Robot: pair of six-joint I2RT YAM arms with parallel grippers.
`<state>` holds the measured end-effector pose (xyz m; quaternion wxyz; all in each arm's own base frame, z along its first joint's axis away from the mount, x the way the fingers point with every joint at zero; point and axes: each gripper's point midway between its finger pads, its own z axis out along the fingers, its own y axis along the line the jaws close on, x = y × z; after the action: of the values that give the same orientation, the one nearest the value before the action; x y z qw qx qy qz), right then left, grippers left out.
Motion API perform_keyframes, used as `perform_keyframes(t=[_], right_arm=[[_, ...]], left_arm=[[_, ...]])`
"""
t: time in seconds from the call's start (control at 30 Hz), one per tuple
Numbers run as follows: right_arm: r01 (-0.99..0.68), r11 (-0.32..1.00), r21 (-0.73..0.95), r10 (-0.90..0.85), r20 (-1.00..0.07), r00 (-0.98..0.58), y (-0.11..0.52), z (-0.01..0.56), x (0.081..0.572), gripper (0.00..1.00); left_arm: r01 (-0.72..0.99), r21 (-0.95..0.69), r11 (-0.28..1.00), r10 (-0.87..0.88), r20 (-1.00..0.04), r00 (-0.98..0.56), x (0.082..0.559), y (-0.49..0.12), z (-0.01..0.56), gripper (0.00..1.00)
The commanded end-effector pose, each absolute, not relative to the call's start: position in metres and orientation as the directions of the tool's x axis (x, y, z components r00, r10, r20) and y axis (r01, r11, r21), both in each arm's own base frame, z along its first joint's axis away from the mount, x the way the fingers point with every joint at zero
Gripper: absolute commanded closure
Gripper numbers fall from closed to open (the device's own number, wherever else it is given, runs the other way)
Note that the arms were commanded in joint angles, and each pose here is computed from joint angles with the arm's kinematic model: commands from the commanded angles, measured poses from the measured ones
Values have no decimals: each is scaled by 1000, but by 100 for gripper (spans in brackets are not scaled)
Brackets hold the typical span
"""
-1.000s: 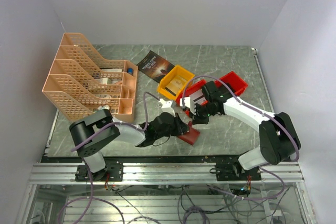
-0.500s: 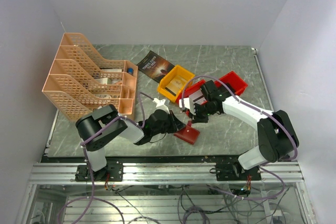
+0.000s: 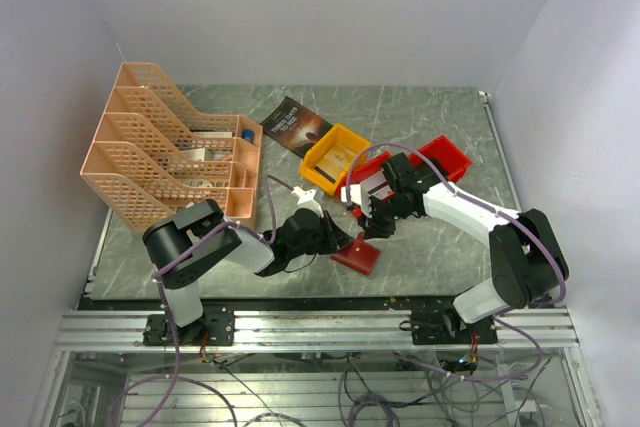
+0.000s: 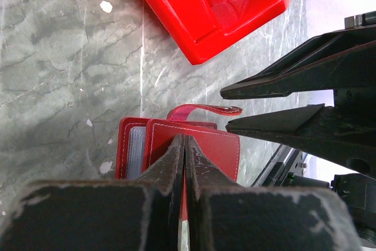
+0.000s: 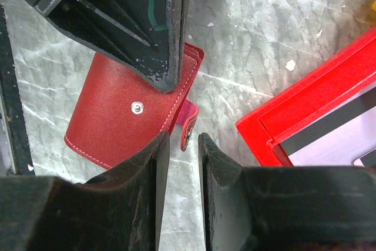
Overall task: Put the credit cards into the card holder
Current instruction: Close the card holder at the center of the board.
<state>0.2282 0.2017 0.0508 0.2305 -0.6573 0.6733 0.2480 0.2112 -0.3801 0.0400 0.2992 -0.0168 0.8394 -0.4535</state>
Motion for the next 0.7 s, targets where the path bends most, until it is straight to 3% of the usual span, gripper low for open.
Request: perform_keyframes(t=[0.0,0.3,0.67], right_arm=[[-998,34,43,-735,-676,-54,204,60,231,73],[-992,38,122,-714,-691,-112,204,61,227,84],[-991,71,118,-717,-685,-132,204,58,233,87]], left_arm=[[255,-744,618,-257,-497,-828,206,-374,33,93],[262,-746,613,-256,-500,-827,206,-375,36,93],[266,-749,607,-250,-497,-831,206,-379,36,93]])
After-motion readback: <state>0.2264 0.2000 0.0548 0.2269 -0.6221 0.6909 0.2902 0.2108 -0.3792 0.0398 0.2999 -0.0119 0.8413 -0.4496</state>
